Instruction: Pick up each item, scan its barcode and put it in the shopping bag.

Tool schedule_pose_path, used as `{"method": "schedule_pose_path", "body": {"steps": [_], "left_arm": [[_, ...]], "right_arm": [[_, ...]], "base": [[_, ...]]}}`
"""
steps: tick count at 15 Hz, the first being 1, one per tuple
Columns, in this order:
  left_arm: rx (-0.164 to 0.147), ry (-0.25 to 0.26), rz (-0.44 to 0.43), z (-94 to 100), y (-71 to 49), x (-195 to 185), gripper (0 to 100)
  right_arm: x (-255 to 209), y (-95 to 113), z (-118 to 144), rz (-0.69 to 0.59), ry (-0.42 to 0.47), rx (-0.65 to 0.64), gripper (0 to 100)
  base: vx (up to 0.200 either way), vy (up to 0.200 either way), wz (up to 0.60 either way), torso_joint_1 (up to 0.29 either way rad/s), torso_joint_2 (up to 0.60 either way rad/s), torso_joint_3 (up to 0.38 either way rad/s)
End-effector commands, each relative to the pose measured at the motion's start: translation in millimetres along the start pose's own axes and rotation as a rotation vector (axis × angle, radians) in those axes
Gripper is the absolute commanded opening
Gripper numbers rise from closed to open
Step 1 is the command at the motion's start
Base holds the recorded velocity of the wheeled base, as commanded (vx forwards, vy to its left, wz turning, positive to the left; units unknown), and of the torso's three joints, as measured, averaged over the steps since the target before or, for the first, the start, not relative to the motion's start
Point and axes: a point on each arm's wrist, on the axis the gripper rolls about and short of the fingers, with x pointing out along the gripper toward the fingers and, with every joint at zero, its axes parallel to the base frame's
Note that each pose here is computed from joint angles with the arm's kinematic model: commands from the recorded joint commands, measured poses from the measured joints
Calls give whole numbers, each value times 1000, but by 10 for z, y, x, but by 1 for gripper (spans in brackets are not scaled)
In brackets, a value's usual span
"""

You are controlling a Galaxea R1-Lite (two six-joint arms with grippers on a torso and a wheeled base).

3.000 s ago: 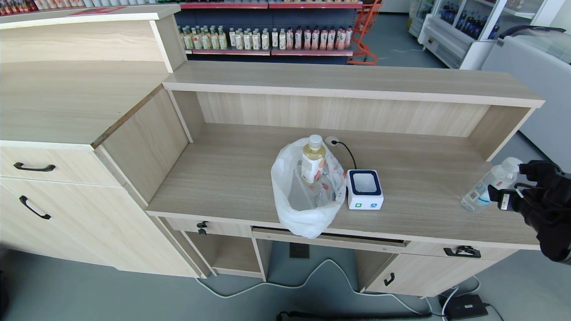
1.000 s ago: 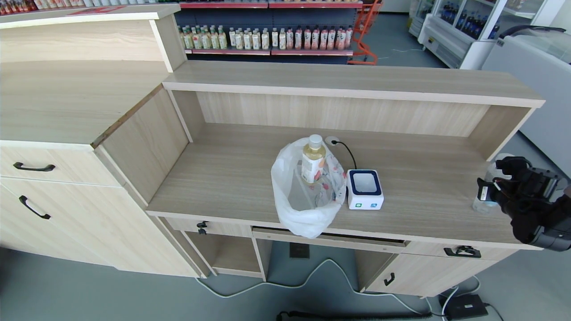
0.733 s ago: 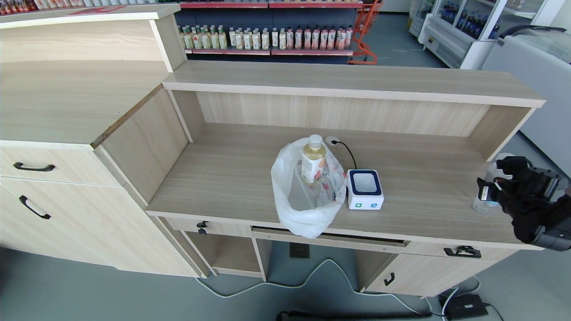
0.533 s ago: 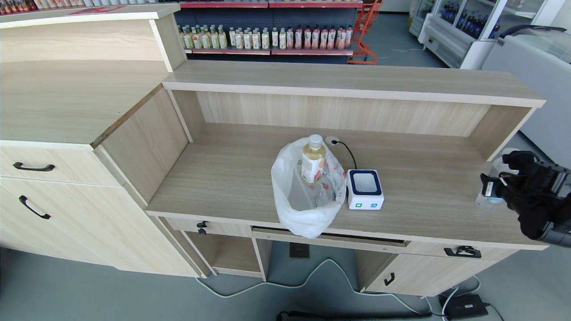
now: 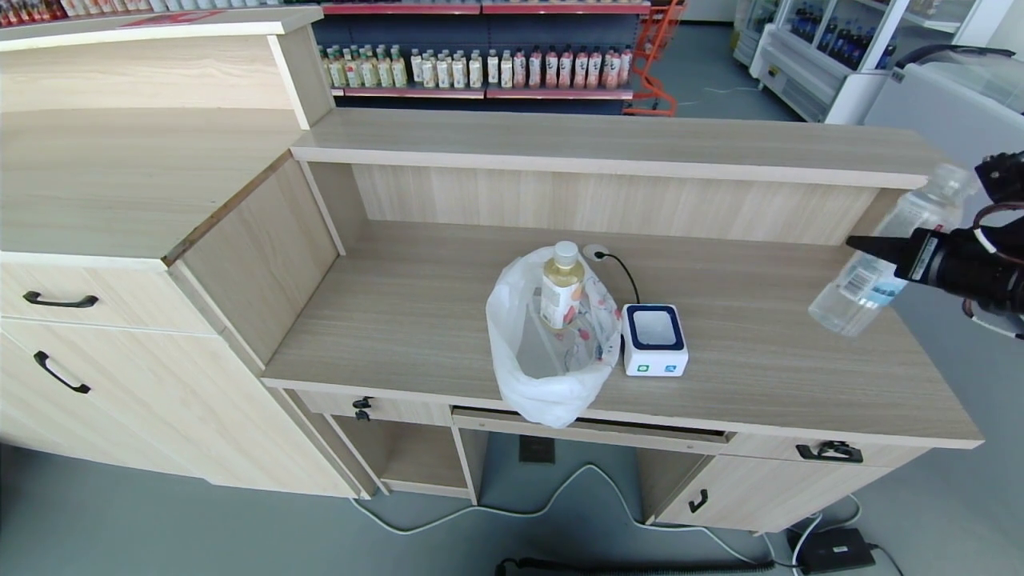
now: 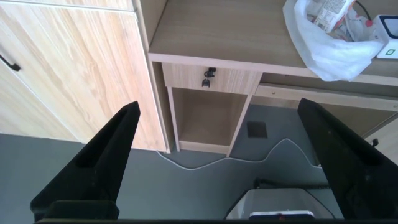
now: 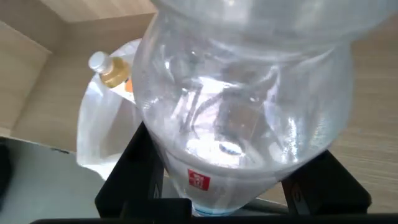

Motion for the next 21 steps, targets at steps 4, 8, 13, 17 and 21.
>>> {"method": "schedule_pose_path", "body": {"steps": [4, 8, 13, 17, 21], "left_arm": [[0, 0, 0, -1, 0, 0, 100], [0, 0, -2, -1, 0, 0, 100], [0, 0, -2, -1, 0, 0, 100], [0, 0, 0, -1, 0, 0, 100], [0, 0, 0, -1, 0, 0, 100]], "right_arm": [[-1083, 1514, 339, 648, -5, 60, 0], [-1317, 1815, 227, 843, 70, 51, 0], [-1541, 1823, 145, 992, 135, 38, 0], [-1615, 1810, 95, 1042, 174, 37, 0], [-1737, 1766, 75, 1052, 203, 42, 0]], "base": [[0, 0, 0, 0, 0, 0], [0, 0, 0, 0, 0, 0], [0, 0, 0, 0, 0, 0], [0, 0, 0, 0, 0, 0], [0, 0, 0, 0, 0, 0]]}}
